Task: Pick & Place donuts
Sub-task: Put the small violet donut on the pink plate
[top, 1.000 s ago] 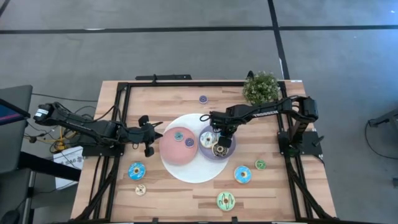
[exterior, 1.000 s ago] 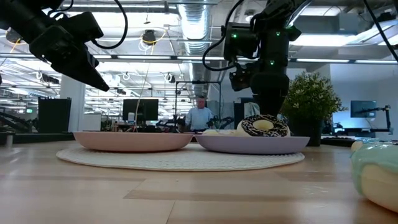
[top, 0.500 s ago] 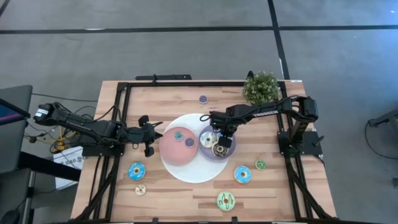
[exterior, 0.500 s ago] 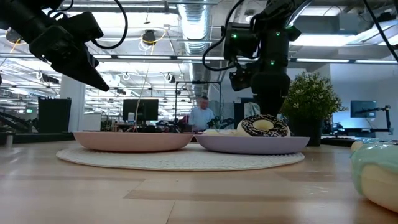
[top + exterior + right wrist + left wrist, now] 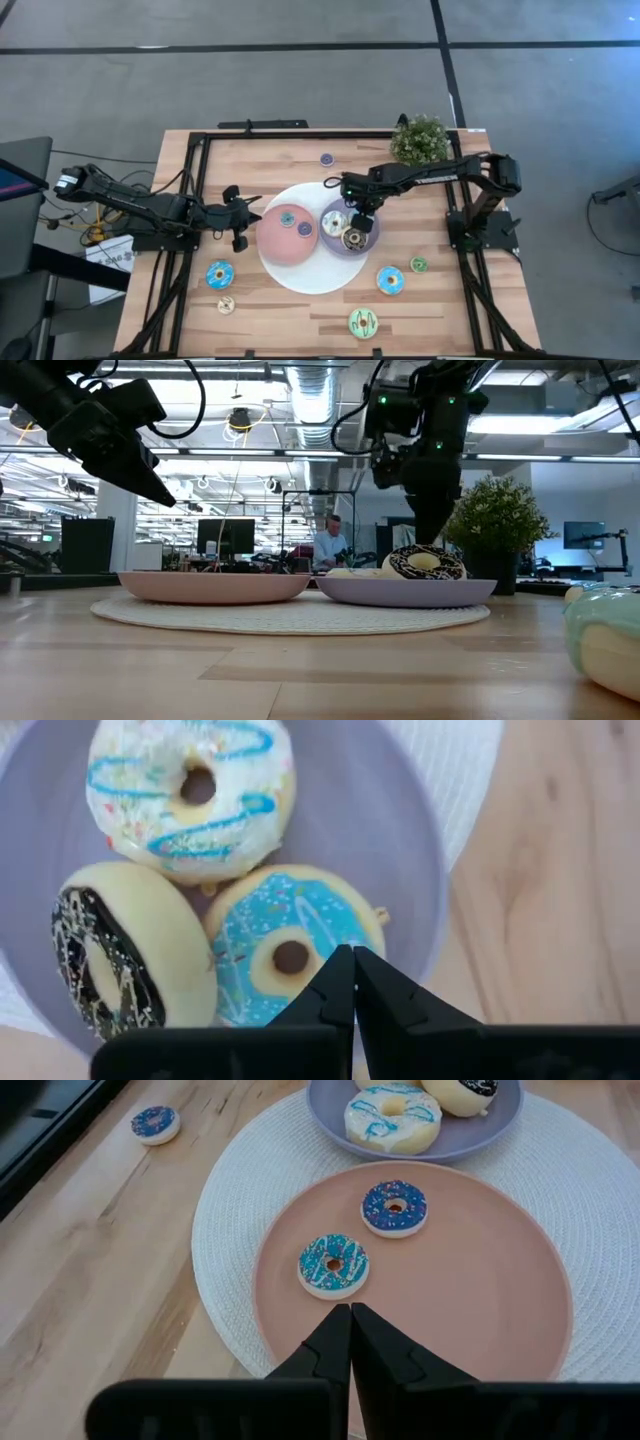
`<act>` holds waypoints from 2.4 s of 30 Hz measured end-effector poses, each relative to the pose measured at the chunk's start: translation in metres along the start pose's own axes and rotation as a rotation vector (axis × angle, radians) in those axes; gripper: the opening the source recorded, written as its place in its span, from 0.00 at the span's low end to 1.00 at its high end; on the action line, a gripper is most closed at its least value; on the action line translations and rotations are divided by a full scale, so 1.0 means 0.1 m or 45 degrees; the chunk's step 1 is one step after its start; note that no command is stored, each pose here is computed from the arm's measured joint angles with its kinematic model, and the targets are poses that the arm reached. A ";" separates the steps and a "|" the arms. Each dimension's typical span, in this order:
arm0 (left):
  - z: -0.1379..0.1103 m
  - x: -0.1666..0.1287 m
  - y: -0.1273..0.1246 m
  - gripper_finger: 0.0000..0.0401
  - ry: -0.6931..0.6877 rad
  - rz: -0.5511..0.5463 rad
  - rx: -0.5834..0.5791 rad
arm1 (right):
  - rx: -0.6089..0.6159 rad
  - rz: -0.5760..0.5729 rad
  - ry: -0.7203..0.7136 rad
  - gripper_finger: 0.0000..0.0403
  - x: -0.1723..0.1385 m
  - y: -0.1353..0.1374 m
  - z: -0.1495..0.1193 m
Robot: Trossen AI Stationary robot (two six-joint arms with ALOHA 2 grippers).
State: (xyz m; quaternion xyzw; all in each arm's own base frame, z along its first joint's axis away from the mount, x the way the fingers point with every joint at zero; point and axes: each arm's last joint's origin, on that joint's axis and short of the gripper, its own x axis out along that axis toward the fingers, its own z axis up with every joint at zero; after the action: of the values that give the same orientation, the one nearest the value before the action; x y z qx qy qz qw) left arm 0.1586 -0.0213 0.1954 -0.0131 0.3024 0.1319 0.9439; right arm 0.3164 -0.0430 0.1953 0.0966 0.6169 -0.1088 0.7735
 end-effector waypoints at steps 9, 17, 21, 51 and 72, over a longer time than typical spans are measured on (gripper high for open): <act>0.00 0.00 0.00 0.01 0.000 0.000 -0.001 | 0.004 -0.015 -0.193 0.00 -0.15 -0.01 0.09; 0.00 0.00 0.00 0.01 -0.001 0.000 -0.002 | 0.102 0.017 -0.546 0.11 -0.22 -0.17 0.37; 0.00 0.00 0.00 0.01 -0.002 0.000 0.003 | 0.155 0.023 -0.737 0.28 -0.29 -0.28 0.51; 0.00 0.00 0.00 0.01 0.003 -0.011 0.015 | 0.847 -0.017 -0.058 0.82 0.56 -1.47 1.59; 0.00 0.00 -0.01 0.01 0.009 -0.033 0.026 | 0.890 0.223 0.036 0.52 0.62 -1.61 1.59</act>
State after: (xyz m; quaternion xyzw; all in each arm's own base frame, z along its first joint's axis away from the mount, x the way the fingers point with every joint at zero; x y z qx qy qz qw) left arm 0.1587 -0.0221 0.1952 -0.0077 0.3069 0.1164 0.9446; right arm 0.4321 -0.2457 0.1679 0.4094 0.5424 -0.2452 0.6915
